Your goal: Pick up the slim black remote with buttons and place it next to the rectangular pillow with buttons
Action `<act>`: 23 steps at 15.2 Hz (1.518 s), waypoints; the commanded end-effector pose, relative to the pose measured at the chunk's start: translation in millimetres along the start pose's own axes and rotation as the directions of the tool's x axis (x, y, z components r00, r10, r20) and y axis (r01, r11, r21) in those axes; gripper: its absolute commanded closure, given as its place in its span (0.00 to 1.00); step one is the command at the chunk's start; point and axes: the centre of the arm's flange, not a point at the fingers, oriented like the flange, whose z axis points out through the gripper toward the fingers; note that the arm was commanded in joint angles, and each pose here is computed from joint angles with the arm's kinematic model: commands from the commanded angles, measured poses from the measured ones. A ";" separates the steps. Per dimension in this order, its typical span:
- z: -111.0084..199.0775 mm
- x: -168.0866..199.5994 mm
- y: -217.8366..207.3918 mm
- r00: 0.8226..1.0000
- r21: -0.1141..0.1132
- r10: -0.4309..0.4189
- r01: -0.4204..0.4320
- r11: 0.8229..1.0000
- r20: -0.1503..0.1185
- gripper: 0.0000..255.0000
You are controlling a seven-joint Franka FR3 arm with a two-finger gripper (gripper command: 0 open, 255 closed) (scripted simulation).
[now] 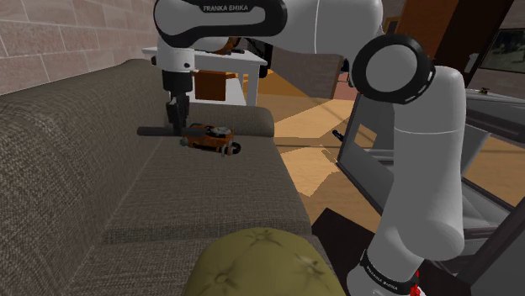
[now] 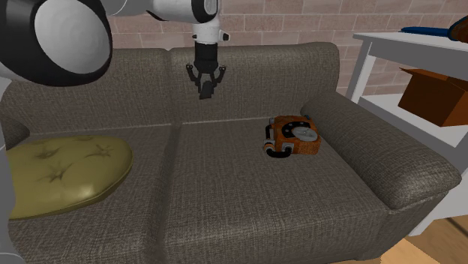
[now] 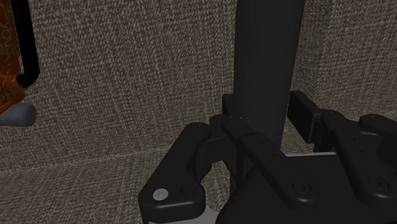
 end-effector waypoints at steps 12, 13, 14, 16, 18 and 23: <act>12.2 -19.6 -170.9 1.000 0.000 0.000 0.000 1.000 0.000 1.00; 13.3 -21.1 -184.0 1.000 0.000 0.000 0.000 1.000 0.000 1.00; 14.4 -22.6 -197.0 1.000 0.000 0.000 0.000 1.000 0.000 1.00; 16.5 -25.6 -223.2 1.000 0.000 0.000 0.000 1.000 0.000 1.00; 18.6 -28.6 -249.3 1.000 0.000 0.000 0.000 1.000 0.000 1.00; 23.9 -36.0 -314.7 1.000 0.000 0.000 0.000 1.000 0.000 1.00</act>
